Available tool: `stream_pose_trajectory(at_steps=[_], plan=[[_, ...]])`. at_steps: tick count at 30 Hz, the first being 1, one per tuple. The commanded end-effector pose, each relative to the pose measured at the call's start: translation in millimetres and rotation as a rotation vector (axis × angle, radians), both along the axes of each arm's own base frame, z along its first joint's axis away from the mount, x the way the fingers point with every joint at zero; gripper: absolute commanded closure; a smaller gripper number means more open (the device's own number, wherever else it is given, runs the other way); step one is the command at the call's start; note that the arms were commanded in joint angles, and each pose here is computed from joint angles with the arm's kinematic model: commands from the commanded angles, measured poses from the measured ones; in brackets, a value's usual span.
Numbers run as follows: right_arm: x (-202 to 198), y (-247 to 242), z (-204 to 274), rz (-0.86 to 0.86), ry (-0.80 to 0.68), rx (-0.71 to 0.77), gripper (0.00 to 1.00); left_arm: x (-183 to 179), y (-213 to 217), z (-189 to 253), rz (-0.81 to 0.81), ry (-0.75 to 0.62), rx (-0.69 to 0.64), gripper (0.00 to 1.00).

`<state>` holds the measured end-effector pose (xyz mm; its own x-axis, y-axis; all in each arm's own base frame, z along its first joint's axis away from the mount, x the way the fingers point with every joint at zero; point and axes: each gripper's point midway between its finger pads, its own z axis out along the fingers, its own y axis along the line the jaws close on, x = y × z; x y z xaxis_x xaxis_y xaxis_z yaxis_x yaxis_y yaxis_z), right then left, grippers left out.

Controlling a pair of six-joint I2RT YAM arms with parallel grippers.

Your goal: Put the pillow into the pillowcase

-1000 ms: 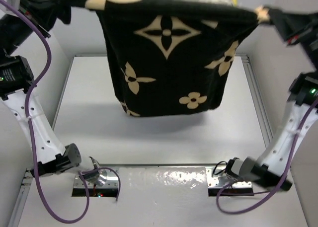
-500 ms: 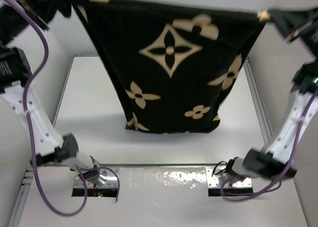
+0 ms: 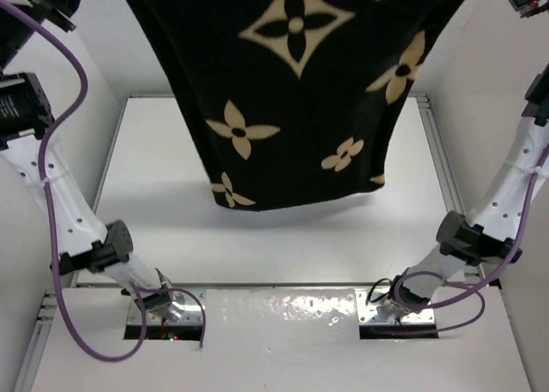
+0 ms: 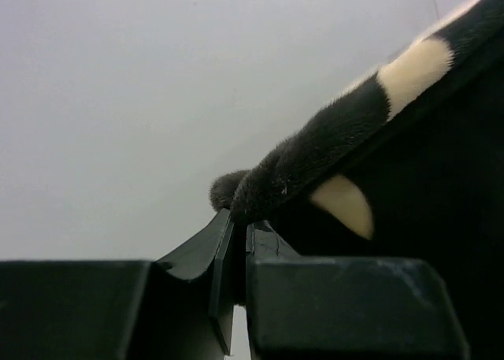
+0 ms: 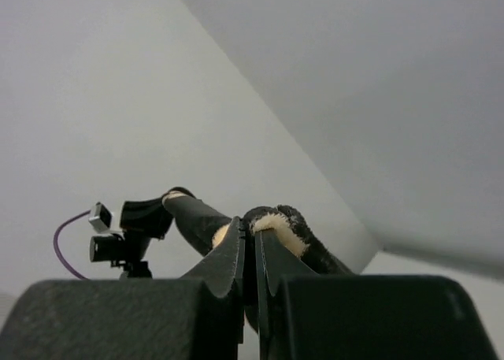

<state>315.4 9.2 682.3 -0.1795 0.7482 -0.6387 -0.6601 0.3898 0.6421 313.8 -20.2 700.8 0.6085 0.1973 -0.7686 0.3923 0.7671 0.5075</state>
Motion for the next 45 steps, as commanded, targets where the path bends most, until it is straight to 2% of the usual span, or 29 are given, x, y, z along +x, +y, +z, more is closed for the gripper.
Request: stream_pose_trajectory(at_steps=[1,2,3,4,5,6,7,9,10,11,12,13,14,15,17,18,19,20,26,33,36,41,45], plan=[[7,-64,55,-0.159,-0.119,0.25,1.0,0,75,37,0.321,-0.234,-0.157,0.96],[-2,-51,46,-0.103,-0.174,0.189,1.0,-26,54,38,0.301,-0.255,-0.122,0.96],[-32,-23,39,-0.111,-0.197,0.129,1.0,-14,57,17,0.305,-0.176,-0.116,0.97],[19,-49,-38,-0.153,0.002,0.207,1.0,0,64,-2,0.312,-0.099,-0.13,0.97],[33,-62,-71,-0.24,0.107,0.262,1.0,21,75,-26,0.327,-0.026,-0.135,0.97],[37,-67,-93,-0.29,0.134,0.236,1.0,40,88,-53,0.351,0.084,-0.168,0.98],[39,-63,-98,-0.257,0.132,0.231,1.0,56,101,-53,0.378,0.107,-0.183,0.98],[36,-52,-68,-0.16,0.086,0.253,1.0,55,110,-39,0.413,0.097,-0.169,0.98],[27,-41,-20,-0.133,-0.022,0.182,1.0,31,99,-1,0.409,-0.021,-0.137,0.98],[31,-43,-10,-0.156,-0.001,0.16,1.0,21,95,17,0.381,-0.08,-0.155,0.97],[25,-40,11,-0.174,-0.036,0.133,1.0,10,90,27,0.377,-0.126,-0.146,0.97],[12,-34,35,-0.19,-0.092,0.106,1.0,23,97,11,0.375,-0.088,-0.162,0.97],[5,-30,39,-0.18,-0.109,0.098,1.0,-10,73,31,0.348,-0.193,-0.122,0.96],[2,-27,35,-0.17,-0.112,0.089,1.0,-9,73,22,0.348,-0.172,-0.125,0.96],[9,-33,-2,-0.214,-0.061,0.124,1.0,14,87,-13,0.371,-0.039,-0.16,0.97],[29,-48,-36,-0.248,0.025,0.164,1.0,13,89,-11,0.388,-0.035,-0.16,0.97],[30,-49,-44,-0.264,0.049,0.163,1.0,26,101,-19,0.41,0.002,-0.173,0.98],[31,-50,-44,-0.267,0.049,0.15,1.0,29,107,-23,0.432,0.028,-0.181,0.98],[13,-30,-18,-0.232,-0.029,0.077,1.0,9,98,-10,0.426,-0.031,-0.158,0.98],[22,-33,-69,-0.235,0.072,0.099,1.0,22,93,-43,0.361,0.099,-0.197,0.98],[22,-30,-85,-0.242,0.098,0.068,1.0,26,90,-63,0.332,0.162,-0.192,0.98],[40,-27,-133,-0.288,0.235,-0.012,1.0,34,94,-94,0.332,0.248,-0.199,0.98],[56,-13,-151,-0.246,0.283,-0.037,1.0,45,101,-104,0.336,0.297,-0.223,0.98]])
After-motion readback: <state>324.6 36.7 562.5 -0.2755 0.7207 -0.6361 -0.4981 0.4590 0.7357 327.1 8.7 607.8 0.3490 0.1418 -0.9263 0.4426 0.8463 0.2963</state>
